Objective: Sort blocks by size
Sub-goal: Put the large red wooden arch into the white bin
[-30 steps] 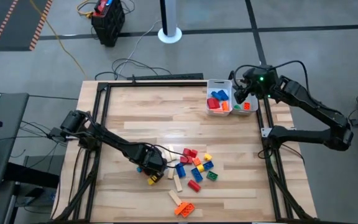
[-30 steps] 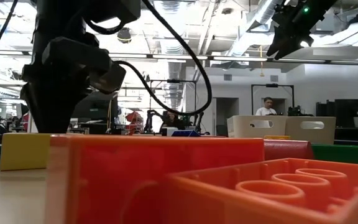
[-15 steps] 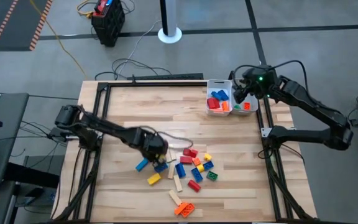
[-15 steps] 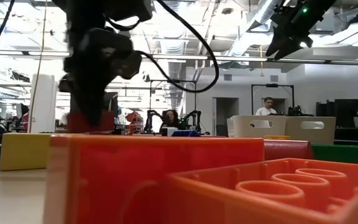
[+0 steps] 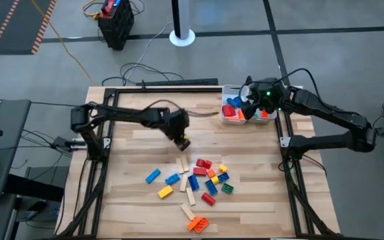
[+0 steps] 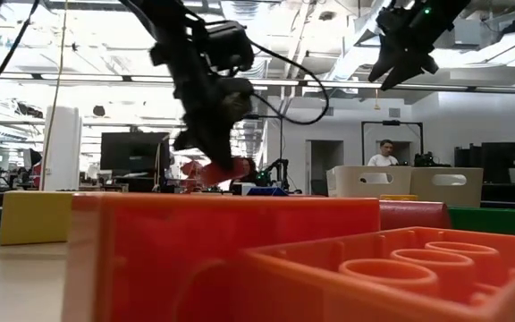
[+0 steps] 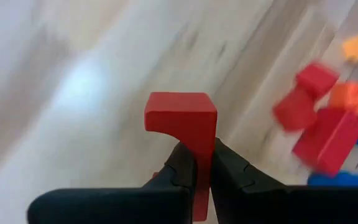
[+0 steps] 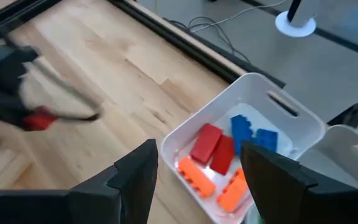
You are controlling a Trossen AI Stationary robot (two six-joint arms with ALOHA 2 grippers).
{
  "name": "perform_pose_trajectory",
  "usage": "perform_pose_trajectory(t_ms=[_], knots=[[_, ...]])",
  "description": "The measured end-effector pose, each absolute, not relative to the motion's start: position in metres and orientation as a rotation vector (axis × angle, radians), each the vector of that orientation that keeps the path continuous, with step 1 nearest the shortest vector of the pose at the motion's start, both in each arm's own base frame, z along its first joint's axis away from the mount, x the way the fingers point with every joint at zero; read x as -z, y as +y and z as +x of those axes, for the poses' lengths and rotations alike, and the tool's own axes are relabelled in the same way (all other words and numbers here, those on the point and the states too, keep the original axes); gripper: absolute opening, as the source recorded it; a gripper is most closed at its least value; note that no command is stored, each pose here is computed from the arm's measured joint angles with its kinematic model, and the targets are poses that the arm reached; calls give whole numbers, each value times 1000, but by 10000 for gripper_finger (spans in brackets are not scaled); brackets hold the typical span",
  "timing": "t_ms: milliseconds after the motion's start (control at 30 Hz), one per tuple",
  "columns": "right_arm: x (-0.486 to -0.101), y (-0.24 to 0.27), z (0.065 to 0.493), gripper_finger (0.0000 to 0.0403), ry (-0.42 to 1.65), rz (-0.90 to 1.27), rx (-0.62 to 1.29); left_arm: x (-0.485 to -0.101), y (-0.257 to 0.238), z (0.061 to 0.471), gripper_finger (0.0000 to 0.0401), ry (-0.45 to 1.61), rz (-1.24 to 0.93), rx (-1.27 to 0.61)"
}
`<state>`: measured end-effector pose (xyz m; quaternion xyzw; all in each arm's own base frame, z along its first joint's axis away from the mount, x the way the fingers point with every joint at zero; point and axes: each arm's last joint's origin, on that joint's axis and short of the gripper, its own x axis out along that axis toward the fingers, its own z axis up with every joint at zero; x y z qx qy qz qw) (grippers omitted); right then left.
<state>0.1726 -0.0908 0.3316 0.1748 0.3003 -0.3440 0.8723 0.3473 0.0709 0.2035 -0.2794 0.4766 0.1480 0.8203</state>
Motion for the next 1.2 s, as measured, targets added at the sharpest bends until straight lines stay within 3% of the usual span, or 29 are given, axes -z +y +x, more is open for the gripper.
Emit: perform_pose_trajectory(t_ms=[433,900,1200], knots=[[-349,-64,147,256,453,390,936,-215,137,420,21,892,-503,-181],[-342,-41,142,256,455,518,972,-270,176,467,22,478,-297,-151],[-336,-33,160,256,447,540,963,-244,184,487,22,367,-278,-147]])
